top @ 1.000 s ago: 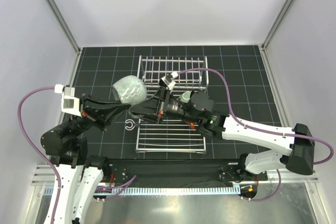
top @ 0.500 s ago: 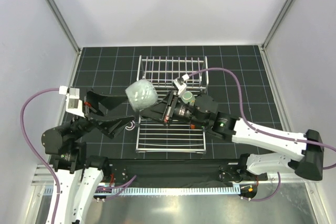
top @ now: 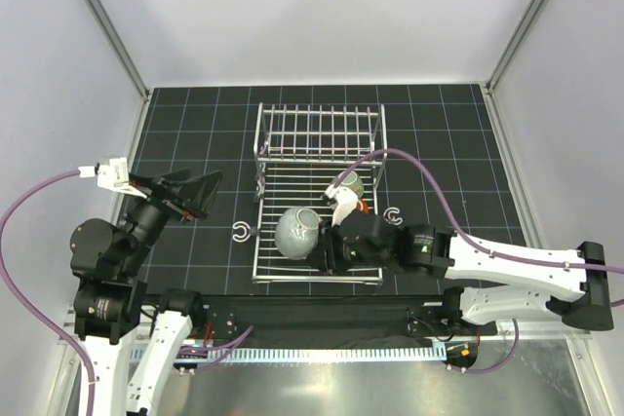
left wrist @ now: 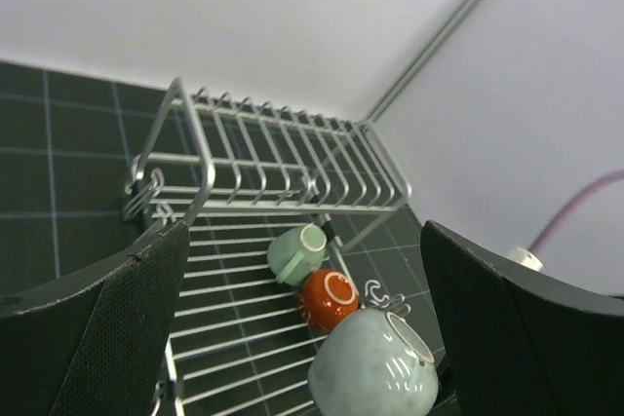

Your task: Load the cups into the dish rack

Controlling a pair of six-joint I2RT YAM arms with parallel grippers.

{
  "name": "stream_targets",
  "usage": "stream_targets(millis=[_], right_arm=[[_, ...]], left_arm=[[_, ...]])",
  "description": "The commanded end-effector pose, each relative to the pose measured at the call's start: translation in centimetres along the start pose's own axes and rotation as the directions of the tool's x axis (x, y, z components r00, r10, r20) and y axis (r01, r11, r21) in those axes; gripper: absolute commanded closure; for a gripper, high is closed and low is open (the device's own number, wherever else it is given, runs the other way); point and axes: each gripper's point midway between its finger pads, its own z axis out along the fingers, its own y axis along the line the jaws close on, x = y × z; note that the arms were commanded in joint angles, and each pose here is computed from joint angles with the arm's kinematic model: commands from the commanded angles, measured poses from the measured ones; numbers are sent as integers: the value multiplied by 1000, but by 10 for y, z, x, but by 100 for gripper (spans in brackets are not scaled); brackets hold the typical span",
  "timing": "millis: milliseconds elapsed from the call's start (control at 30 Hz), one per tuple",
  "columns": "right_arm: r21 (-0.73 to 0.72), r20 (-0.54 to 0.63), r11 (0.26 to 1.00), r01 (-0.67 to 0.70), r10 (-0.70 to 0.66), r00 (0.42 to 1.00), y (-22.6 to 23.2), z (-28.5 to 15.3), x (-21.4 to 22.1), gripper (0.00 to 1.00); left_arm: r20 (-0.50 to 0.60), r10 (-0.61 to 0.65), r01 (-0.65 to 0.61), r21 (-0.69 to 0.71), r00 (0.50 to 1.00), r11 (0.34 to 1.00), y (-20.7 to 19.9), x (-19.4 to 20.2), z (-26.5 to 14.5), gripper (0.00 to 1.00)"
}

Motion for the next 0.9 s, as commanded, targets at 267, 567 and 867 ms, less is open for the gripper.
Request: stream_targets(millis=[267, 567, 867], right_arm=[[269, 162, 934, 234, -283, 945, -57, 43, -19, 96], [363, 229, 892, 271, -367, 902, -60, 70, -40, 96], [419, 213, 855, 307, -421, 882, -61, 100, -54, 96]], left_arm=[[-44, -86, 77, -168, 995, 983, 33, 17, 3, 5], [-85, -172, 149, -228, 981, 962, 50, 38, 14, 12], [-82, -144, 123, -217, 986, 968, 50, 39, 9, 11]])
